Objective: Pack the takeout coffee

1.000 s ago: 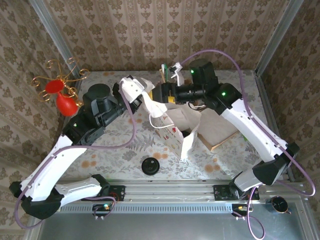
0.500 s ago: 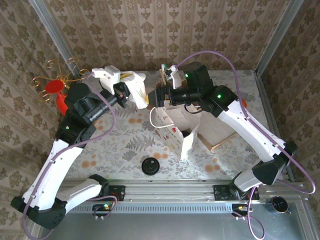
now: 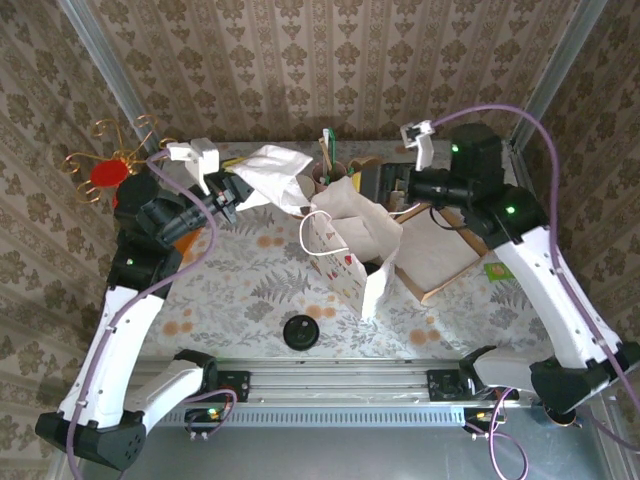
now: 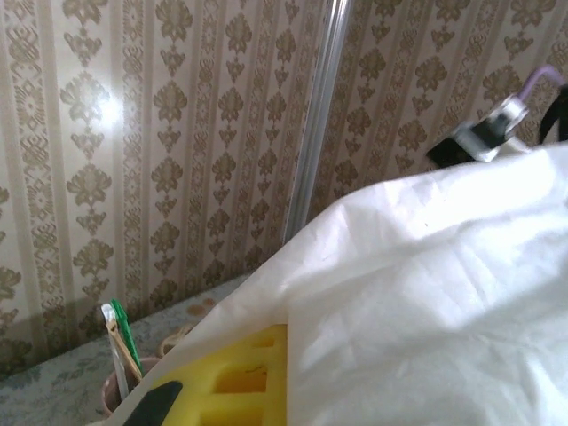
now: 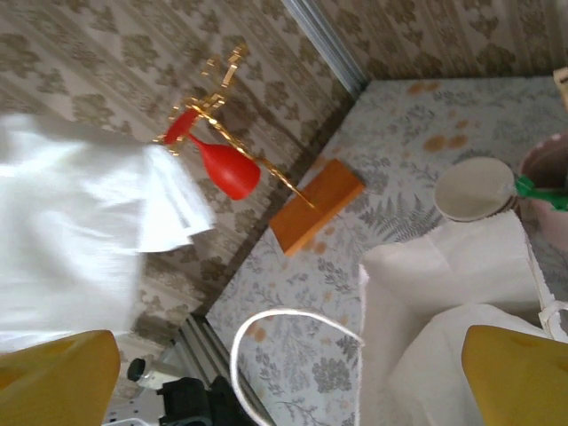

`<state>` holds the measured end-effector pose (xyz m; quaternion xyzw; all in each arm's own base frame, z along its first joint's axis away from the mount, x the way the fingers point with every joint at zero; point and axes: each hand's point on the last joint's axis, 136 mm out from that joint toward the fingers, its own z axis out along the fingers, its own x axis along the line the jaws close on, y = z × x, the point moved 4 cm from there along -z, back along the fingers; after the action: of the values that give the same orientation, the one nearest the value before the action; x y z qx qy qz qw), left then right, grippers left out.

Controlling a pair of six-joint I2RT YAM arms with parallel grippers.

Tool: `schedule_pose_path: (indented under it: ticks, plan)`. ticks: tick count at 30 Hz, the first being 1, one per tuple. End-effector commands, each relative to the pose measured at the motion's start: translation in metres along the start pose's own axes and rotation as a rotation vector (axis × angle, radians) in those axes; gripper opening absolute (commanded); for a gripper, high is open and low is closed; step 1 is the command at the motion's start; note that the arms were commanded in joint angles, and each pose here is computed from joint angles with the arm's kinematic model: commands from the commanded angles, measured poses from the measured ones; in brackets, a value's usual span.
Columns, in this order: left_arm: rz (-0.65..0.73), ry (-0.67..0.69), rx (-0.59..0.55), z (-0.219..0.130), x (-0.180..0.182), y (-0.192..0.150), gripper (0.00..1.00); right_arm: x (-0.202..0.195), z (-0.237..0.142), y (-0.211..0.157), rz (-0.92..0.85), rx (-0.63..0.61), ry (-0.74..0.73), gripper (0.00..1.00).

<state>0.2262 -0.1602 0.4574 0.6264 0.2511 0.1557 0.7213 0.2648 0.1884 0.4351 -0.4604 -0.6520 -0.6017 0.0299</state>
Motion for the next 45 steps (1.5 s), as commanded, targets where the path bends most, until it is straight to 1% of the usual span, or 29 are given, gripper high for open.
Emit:
schedule_pose_path:
  ticks: [1,7,13,20,24,25,27,29,30,32,35,38,40,45]
  plan:
    - [-0.019,-0.087,0.015,0.002,-0.007,-0.003,0.0,0.004,-0.004,-0.006,0.012,0.029,0.083,1.0]
    - [-0.097,-0.222,0.045,0.018,-0.007,-0.01,0.0,0.004,0.005,0.003,0.055,0.029,0.208,1.0]
    - [-0.11,-0.268,0.068,0.031,-0.004,-0.012,0.0,0.011,0.015,0.015,0.048,0.029,0.297,1.0]
    - [-0.168,-0.366,0.085,0.05,-0.01,-0.018,0.0,0.024,0.035,0.016,0.033,0.109,0.407,1.0]
    - [-0.167,-0.407,0.12,0.06,-0.018,-0.023,0.0,0.029,0.035,0.019,0.008,0.095,0.396,1.0]
    - [-0.156,-0.411,0.129,0.06,-0.02,-0.023,0.0,0.025,0.034,0.022,0.016,0.079,0.362,1.0]
    - [-0.138,-0.416,0.139,0.06,-0.022,-0.024,0.0,0.006,0.032,0.032,0.078,0.033,0.247,1.0]
    - [-0.129,-0.418,0.146,0.059,-0.023,-0.025,0.0,-0.026,0.037,0.04,0.199,0.009,0.157,1.0]
    - [-0.125,-0.424,0.149,0.059,-0.024,-0.026,0.0,-0.036,0.037,0.045,0.244,-0.004,0.142,1.0]
    - [-0.124,-0.429,0.155,0.059,-0.026,-0.027,0.0,-0.039,0.04,0.05,0.27,-0.015,0.144,1.0]
    - [-0.12,-0.426,0.175,0.06,-0.027,-0.03,0.0,-0.013,0.052,0.049,0.224,0.044,0.218,1.0]
    - [-0.118,-0.405,0.196,0.063,-0.026,-0.031,0.0,0.012,0.066,0.036,0.135,0.153,0.254,1.0]
    - [-0.122,-0.397,0.204,0.064,-0.025,-0.031,0.0,0.016,0.073,0.025,0.115,0.204,0.24,1.0]
    - [-0.14,-0.36,0.213,0.068,-0.02,-0.031,0.0,0.018,0.081,0.007,0.096,0.256,0.261,1.0]
